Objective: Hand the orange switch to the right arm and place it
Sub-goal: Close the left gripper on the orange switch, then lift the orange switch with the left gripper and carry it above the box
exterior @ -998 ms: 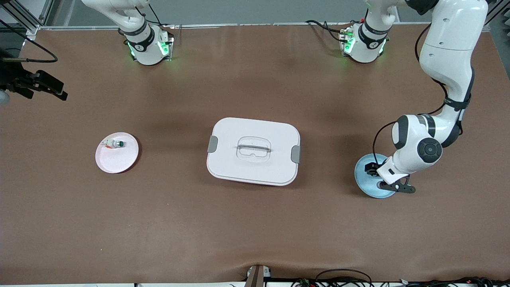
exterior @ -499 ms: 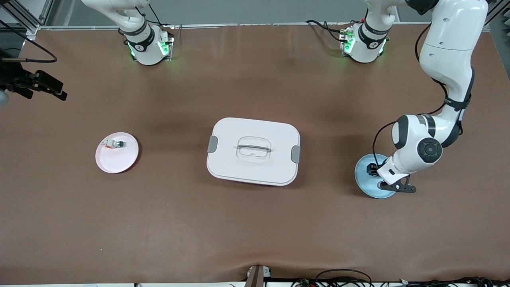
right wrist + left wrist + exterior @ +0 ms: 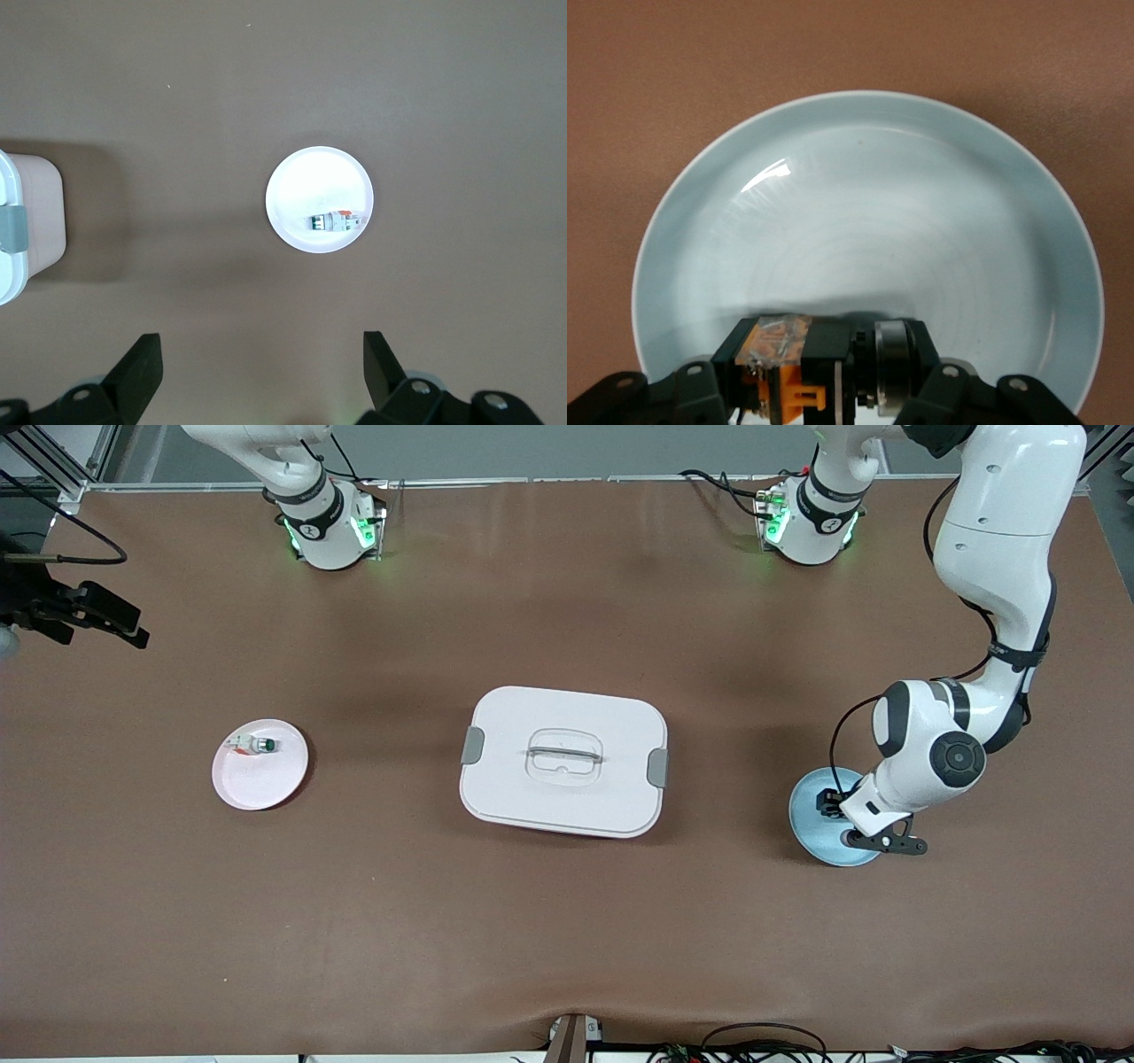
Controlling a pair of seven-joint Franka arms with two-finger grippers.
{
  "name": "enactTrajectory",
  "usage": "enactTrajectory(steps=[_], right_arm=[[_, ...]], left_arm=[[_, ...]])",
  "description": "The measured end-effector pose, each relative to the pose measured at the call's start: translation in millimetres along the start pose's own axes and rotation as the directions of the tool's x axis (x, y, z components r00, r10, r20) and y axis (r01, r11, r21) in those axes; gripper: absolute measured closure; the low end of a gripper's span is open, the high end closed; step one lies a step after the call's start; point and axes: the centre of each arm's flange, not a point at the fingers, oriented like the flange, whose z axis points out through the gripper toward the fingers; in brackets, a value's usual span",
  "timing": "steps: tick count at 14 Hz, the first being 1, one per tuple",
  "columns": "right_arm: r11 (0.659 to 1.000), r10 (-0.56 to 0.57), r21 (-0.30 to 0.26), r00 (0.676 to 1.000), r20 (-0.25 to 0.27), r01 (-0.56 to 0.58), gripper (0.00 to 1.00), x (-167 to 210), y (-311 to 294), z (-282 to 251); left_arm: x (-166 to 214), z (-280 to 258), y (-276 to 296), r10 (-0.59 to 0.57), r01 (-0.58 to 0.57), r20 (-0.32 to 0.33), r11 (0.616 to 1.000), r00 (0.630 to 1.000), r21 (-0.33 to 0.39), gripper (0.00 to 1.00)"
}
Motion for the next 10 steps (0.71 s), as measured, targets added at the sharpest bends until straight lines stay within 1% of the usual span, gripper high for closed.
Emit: enactTrajectory(steps=[2, 5, 8, 10], right_arm=[[1.000, 0.000, 0.000, 1.000, 0.000, 0.000, 0.00, 0.0, 0.0, 0.0], [1.000, 0.000, 0.000, 1.000, 0.000, 0.000, 0.00, 0.0, 0.0, 0.1], [1.000, 0.000, 0.000, 1.000, 0.000, 0.000, 0.00, 0.0, 0.0, 0.2], [1.000, 0.000, 0.000, 1.000, 0.000, 0.000, 0.00, 0.0, 0.0, 0.2]], left_arm=[[-1.5, -15.9, -2.3, -0.004, 0.004, 0.041, 1.000, 0.999, -0.002, 0.28], [-7.8, -61.4, -4.4, -0.012, 0.013, 0.101, 1.000, 0.995, -0.008, 0.28], [-18.4, -117.9, -0.6, -0.047, 0.056, 0.138, 0.996, 0.989, -0.064, 0.28], [-27.9, -156.3, 5.2, -0.075, 0.096, 0.171, 0.989, 0.982, -0.115, 0.28]])
